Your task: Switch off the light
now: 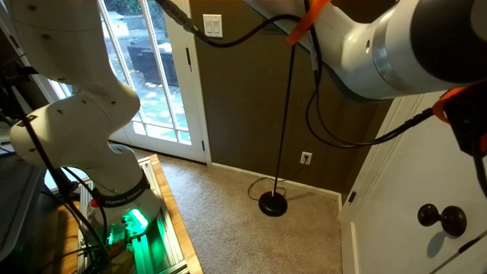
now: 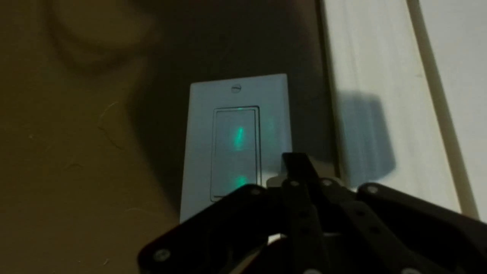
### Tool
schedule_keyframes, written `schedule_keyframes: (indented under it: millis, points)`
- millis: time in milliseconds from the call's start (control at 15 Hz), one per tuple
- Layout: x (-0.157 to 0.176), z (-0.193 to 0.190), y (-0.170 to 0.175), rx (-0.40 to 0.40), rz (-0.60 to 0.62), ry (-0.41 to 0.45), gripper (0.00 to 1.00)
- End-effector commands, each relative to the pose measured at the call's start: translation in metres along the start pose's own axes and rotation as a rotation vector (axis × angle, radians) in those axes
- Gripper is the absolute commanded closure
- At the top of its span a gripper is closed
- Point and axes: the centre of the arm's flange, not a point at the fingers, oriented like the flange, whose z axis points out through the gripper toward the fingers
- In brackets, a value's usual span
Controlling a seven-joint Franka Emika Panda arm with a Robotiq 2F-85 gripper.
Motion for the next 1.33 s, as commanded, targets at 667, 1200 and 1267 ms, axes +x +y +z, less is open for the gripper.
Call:
schedule_keyframes:
  millis: [667,1200,1267]
  points:
    - [0.001,0.011,-0.007,-0.191,-0.099,-0.117,1.0]
    - [0.015,0.012,-0.005,-0.225,-0.119,-0.058,1.0]
    - [0.015,0.014,-0.004,-0.222,-0.12,-0.055,1.0]
